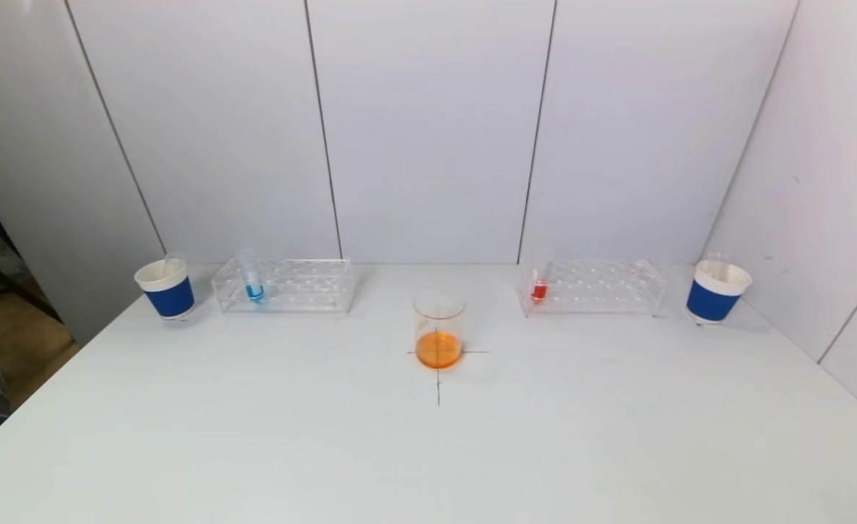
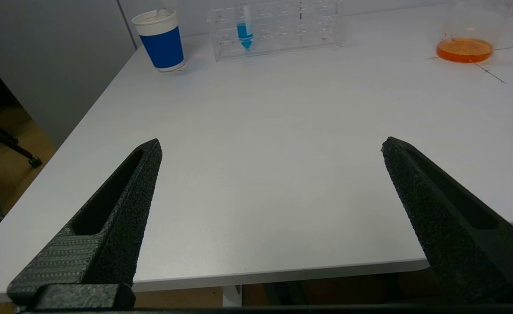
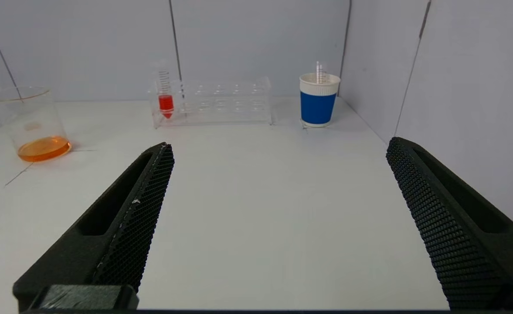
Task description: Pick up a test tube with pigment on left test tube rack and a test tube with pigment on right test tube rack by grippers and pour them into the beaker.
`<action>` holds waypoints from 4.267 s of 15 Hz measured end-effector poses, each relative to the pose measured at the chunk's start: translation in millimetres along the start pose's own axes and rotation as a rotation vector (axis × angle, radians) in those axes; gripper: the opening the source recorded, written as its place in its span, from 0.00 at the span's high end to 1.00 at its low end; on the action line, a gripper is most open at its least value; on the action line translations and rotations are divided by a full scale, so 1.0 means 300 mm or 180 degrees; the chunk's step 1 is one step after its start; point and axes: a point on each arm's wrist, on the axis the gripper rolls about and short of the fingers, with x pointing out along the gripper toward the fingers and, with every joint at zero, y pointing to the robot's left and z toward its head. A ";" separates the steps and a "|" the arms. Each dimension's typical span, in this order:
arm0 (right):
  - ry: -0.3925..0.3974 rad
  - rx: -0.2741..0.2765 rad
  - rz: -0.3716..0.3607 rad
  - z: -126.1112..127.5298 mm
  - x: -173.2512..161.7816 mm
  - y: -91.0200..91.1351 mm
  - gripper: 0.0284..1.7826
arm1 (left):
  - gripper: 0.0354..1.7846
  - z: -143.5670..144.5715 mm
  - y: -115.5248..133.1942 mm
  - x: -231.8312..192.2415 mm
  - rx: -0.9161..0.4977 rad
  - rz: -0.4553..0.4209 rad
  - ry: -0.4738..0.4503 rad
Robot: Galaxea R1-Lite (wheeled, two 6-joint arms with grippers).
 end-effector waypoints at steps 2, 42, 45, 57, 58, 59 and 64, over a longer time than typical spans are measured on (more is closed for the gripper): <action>0.0009 0.0010 0.0013 -0.001 0.000 0.000 0.01 | 0.01 0.000 0.000 0.000 -0.0001 0.0001 0.0000; 0.0410 -0.0012 0.0148 -0.043 -0.002 0.003 0.01 | 0.01 0.000 0.000 0.000 0.0000 -0.0001 0.0000; 0.0409 -0.0001 0.0147 -0.043 -0.002 0.003 0.01 | 0.01 0.000 0.000 0.000 0.0000 0.0000 0.0000; 0.0407 0.0000 0.0147 -0.043 -0.002 0.003 0.01 | 0.01 0.000 0.000 0.000 0.0000 0.0000 0.0001; 0.0407 0.0000 0.0148 -0.043 -0.002 0.003 0.01 | 0.01 0.000 0.000 0.000 0.0001 0.0000 0.0000; 0.0406 0.0000 0.0148 -0.043 -0.002 0.003 0.01 | 0.01 0.000 0.000 0.000 0.0000 0.0000 0.0000; 0.0405 0.0032 0.0145 -0.042 -0.002 0.003 0.01 | 0.01 0.000 0.000 0.000 0.0000 0.0000 0.0000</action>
